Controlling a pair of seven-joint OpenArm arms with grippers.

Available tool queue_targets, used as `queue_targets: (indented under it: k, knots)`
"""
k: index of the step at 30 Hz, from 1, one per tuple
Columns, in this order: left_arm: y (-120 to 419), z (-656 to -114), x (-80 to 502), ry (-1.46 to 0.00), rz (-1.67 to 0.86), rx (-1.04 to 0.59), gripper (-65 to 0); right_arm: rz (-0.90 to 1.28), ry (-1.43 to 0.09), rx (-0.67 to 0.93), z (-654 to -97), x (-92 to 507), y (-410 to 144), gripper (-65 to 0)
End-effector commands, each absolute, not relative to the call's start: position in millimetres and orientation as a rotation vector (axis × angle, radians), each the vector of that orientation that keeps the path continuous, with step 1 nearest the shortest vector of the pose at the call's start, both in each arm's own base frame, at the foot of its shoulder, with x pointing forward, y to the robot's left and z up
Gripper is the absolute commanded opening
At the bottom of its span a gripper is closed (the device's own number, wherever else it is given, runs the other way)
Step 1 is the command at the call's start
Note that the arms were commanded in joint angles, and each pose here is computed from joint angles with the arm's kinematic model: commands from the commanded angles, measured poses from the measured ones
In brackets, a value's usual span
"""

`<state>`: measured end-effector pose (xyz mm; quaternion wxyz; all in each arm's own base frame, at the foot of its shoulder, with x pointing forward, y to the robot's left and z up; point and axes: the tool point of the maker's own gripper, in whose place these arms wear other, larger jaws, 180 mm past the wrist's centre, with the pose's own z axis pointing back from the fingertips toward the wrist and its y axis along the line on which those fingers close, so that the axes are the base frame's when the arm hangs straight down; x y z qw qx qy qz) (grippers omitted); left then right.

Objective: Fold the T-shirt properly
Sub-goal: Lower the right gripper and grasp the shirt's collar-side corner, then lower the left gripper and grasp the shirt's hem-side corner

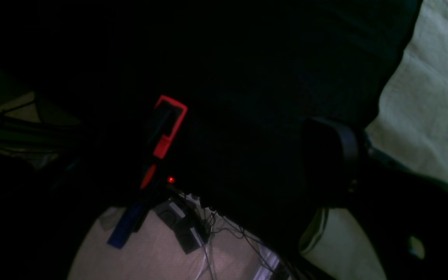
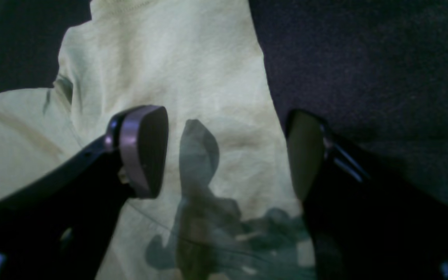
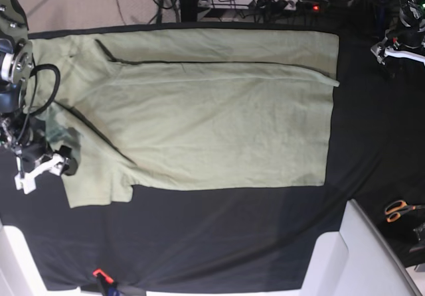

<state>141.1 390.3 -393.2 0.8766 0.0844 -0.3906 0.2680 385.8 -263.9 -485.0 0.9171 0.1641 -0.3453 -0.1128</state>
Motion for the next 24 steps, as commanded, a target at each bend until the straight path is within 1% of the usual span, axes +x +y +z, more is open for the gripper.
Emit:
queue_targets:
  k: [1, 6, 8, 9, 14, 17, 21, 24]
  knots:
    - [398.3, -380.7, 145.9, -0.852, 0.543, 0.196, -4.1, -0.222, -0.729, 0.325, -474.7, 394.6, -272.6, -29.7]
    - [398.8, -380.1, 146.6, -0.854, 0.542, 0.197, -4.1, -0.221, -0.729, 0.322, -474.4, 394.3, -274.3, -54.9]
    - [398.8, -379.9, 148.1, -0.857, 0.544, 0.195, -4.1, -0.219, -0.728, 0.320, -474.4, 394.1, -274.9, -61.2]
    - [397.1, -380.6, 149.7, -0.857, 0.539, 0.191, -4.1, -0.205, -0.721, 0.315, -475.3, 393.2, -274.4, -63.0]
    - [371.4, -384.3, 182.8, -0.837, 0.377, 0.131, -4.1, -0.156, -0.696, 0.304, -479.3, 390.3, -269.0, -64.2]
    - [357.7, -382.1, 218.3, -0.866, 0.317, 0.083, -4.1, -0.150, -0.714, 0.300, -474.9, 394.2, -270.2, -64.2]
    - [366.9, -402.8, 252.4, -0.808, 0.403, 0.016, -4.1, -0.122, -0.741, 0.290, -469.7, 396.2, -269.1, -64.2]
    - [364.4, -419.4, 282.8, -0.776, 0.471, -0.059, -4.1, -0.114, -0.745, 0.286, -468.6, 396.6, -269.1, -64.2]
